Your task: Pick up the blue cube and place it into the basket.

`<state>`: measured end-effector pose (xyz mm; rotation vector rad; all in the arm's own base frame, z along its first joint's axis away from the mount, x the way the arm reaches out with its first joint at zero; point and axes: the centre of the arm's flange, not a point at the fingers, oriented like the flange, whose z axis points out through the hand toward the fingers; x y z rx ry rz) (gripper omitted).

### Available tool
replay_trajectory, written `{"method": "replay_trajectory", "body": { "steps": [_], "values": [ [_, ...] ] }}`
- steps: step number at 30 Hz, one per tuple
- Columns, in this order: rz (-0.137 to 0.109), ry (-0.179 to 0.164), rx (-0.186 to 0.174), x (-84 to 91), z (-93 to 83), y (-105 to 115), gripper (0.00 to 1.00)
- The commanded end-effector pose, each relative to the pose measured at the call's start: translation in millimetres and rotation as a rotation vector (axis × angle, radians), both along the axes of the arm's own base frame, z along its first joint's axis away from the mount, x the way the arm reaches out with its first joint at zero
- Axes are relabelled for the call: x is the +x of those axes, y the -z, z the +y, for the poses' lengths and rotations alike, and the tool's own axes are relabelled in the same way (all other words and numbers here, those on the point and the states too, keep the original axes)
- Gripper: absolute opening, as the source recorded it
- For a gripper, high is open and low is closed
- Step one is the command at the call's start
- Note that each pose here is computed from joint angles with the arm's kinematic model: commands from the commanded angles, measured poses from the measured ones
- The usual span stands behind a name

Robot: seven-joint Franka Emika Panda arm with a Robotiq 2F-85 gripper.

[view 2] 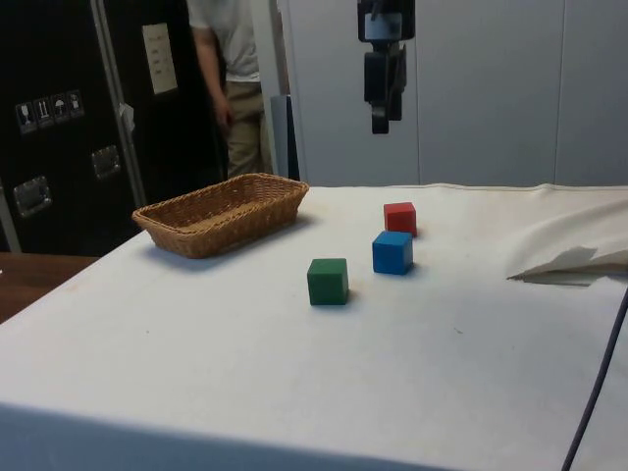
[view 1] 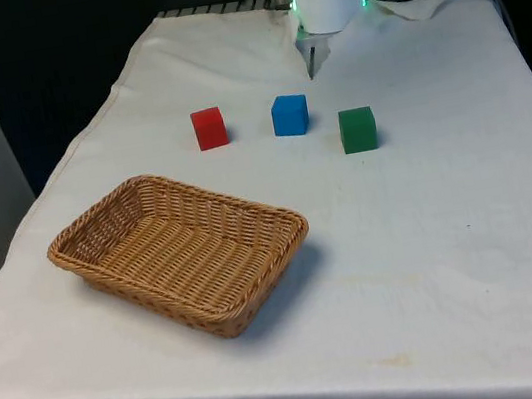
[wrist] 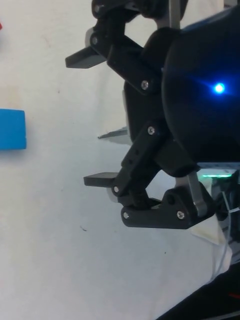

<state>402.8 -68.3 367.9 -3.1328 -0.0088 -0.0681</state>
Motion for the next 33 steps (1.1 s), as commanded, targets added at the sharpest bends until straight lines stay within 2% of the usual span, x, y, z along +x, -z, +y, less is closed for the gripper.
{"method": "replay_trajectory", "body": {
  "steps": [1, 6, 7, 8, 12, 14, 15, 16, 22, 24, 25, 26, 30, 33],
  "values": [
    [-0.006, 0.0, -0.001, 0.1, -2.1, 3.8, 1.0],
    [0.004, 0.009, -0.004, 1.3, -6.1, 19.7, 1.0],
    [0.013, 0.007, -0.001, 1.9, -5.8, 16.2, 1.0],
    [0.004, 0.011, -0.005, 1.7, -6.5, 22.1, 1.0],
    [0.0, 0.017, -0.014, 2.1, -6.6, 36.8, 1.0],
    [-0.001, 0.018, -0.016, 1.9, -6.7, 43.2, 1.0],
    [0.007, 0.015, -0.008, 1.9, -6.1, 40.3, 1.0],
    [-0.001, 0.02, -0.017, 1.7, -6.9, 46.0, 1.0],
    [-0.014, 0.024, -0.023, 1.8, -7.0, 64.8, 1.0],
    [-0.016, 0.026, -0.025, 1.6, -7.1, 71.3, 1.0],
    [-0.007, 0.021, -0.019, 1.6, -6.6, 69.2, 1.0],
    [-0.018, 0.026, -0.026, 1.8, -7.1, 74.1, 1.0],
    [-0.017, 0.027, -0.028, 1.5, -7.9, 88.5, 1.0],
    [-0.006, 0.026, -0.029, 1.6, -8.2, 93.6, 1.0]
  ]
}}
